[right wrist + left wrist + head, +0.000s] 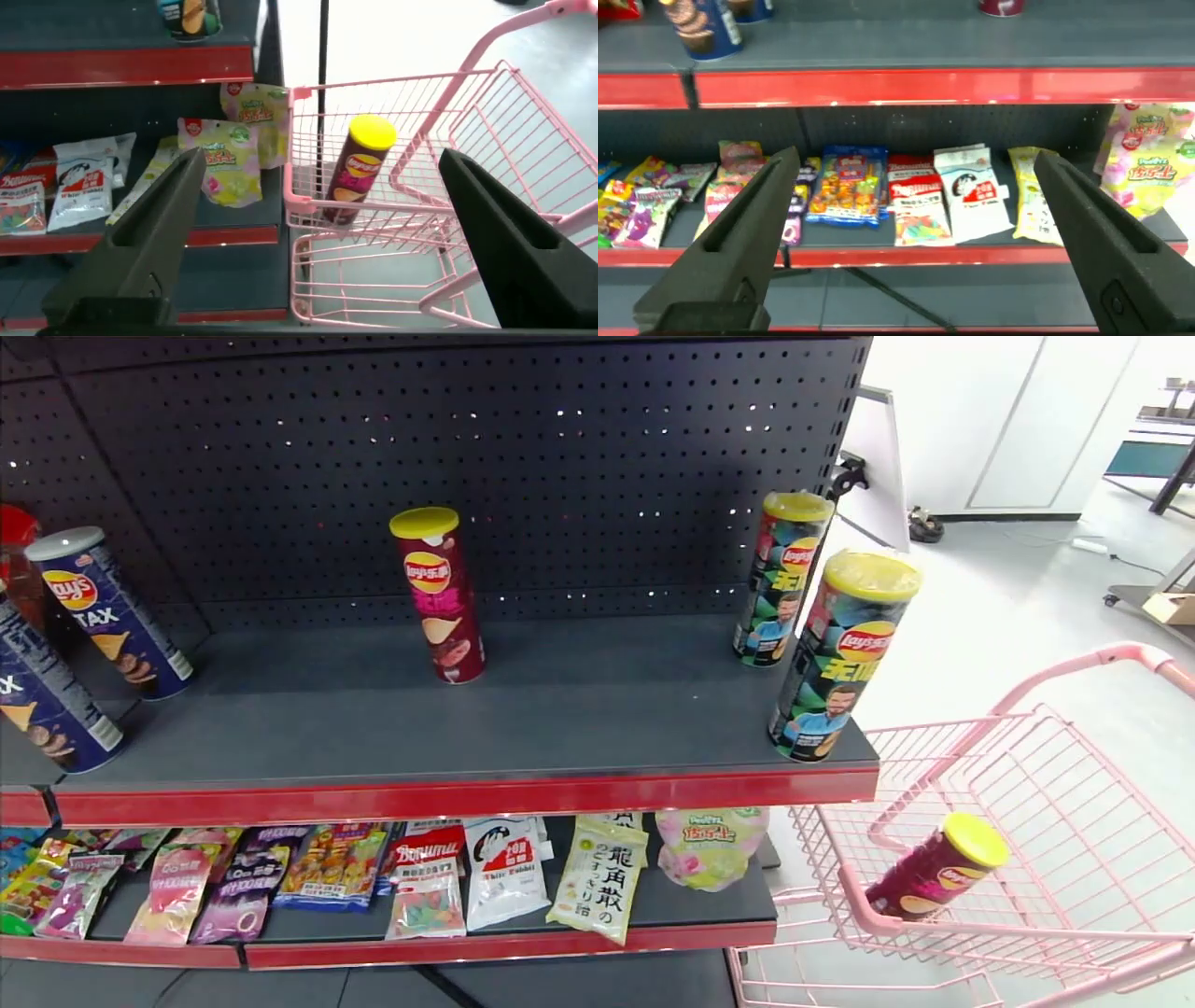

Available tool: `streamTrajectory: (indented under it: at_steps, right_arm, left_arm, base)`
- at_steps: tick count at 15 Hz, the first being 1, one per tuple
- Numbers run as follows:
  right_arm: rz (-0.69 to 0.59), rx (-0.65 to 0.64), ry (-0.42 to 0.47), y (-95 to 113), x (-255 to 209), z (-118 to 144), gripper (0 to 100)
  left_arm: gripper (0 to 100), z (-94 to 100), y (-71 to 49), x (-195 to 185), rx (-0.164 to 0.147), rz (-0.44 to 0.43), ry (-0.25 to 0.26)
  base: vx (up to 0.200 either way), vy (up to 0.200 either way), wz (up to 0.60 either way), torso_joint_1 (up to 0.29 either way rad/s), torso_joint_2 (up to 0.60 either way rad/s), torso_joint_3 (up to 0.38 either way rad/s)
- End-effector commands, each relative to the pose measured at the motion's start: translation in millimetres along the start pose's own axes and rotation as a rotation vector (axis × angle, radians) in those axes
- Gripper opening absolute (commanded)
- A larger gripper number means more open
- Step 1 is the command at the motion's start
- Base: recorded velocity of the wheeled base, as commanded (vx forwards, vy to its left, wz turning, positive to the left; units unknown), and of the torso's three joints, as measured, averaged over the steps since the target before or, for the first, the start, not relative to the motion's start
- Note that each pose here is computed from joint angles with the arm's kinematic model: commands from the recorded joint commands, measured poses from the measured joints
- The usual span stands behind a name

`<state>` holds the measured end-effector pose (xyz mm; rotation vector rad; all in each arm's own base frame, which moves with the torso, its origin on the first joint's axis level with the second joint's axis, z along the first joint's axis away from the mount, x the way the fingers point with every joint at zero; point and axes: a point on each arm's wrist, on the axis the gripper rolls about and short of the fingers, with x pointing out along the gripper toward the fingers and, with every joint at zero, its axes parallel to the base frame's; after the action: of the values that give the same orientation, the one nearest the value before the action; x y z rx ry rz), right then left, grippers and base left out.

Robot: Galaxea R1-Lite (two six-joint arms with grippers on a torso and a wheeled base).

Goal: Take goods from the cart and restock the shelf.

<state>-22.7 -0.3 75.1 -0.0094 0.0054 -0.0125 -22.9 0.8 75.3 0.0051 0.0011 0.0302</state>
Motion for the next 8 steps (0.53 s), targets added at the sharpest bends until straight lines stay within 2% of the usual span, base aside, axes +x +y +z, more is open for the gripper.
streamTrajectory:
  at_steps: [1, 7, 8]
  right_arm:
    - [0.0, 0.0, -0.001, 0.0, 0.0, 0.1, 100]
    - [0.0, 0.0, -0.002, 0.0, 0.0, 0.2, 100]
    - [0.0, 0.002, -0.001, 0.0, 0.0, 0.1, 100]
  left_arm:
    - [100, 0.1, 0.0, 0.1, 0.0, 0.0, 0.0]
    - [100, 0.1, 0.0, 0.1, 0.0, 0.0, 0.0]
    - [100, 0.1, 0.0, 0.1, 0.001, 0.0, 0.0]
  base:
    - [0.0, -0.2, 0.0, -0.002, 0.0, 0.007]
    - [0.0, -0.2, 0.0, 0.001, 0.0, -0.001]
    - [0.0, 0.0, 0.0, 0.0, 0.0, 0.0]
